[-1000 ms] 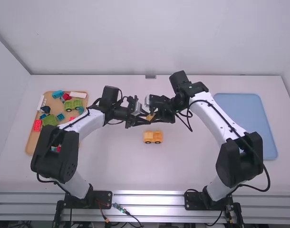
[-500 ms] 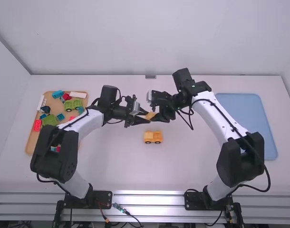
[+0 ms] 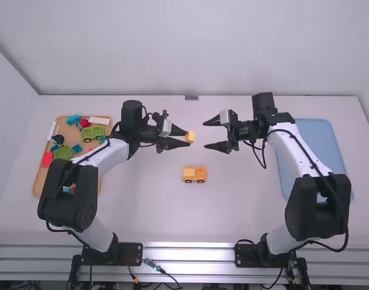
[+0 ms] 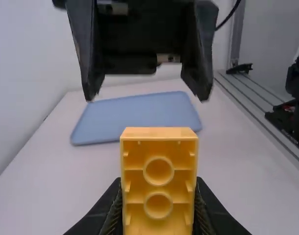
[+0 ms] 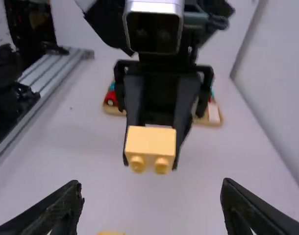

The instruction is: Assemble lego blocks to make yellow taxi

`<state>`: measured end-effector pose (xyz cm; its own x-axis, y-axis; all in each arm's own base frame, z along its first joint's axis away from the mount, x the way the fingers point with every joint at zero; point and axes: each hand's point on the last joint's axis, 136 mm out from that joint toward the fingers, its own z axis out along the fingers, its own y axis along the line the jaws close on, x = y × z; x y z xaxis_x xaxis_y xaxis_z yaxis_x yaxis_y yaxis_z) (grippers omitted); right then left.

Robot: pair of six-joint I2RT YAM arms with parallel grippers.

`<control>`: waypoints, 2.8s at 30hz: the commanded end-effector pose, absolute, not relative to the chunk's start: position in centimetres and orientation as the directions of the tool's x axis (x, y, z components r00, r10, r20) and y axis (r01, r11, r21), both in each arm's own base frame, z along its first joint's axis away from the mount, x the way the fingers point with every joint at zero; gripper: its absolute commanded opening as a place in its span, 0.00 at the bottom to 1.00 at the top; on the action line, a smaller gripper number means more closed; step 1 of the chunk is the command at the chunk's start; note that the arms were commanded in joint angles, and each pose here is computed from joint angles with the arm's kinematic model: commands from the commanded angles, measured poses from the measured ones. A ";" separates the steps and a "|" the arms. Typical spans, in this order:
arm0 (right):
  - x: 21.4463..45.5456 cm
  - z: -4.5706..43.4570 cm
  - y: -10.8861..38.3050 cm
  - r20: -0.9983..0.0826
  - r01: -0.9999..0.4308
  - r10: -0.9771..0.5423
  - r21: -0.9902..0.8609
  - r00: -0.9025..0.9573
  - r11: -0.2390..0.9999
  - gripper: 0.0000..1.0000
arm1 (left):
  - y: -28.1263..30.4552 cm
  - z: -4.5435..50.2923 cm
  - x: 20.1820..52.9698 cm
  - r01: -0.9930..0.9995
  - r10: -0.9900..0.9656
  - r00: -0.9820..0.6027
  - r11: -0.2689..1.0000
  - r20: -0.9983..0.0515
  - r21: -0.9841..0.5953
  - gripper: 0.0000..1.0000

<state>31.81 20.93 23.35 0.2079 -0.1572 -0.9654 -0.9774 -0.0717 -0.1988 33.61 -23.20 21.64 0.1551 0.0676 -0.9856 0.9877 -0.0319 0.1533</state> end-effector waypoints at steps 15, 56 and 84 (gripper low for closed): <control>31.2 25.4 22.3 -0.992 -0.980 0.021 -0.127 0.125 -0.156 0.63 | -25.3 23.1 33.4 0.996 0.043 0.084 -0.039 -0.996 0.082 0.02; 31.4 26.2 22.8 -0.988 -0.973 0.029 -0.153 0.151 -0.171 0.26 | -25.4 24.8 35.0 0.994 -0.011 0.102 0.047 -0.995 0.101 0.02; 30.9 26.1 23.7 -0.988 -0.970 0.027 -0.157 0.155 -0.187 0.44 | -25.3 24.8 35.8 0.991 -0.008 0.100 0.093 -0.995 0.099 0.02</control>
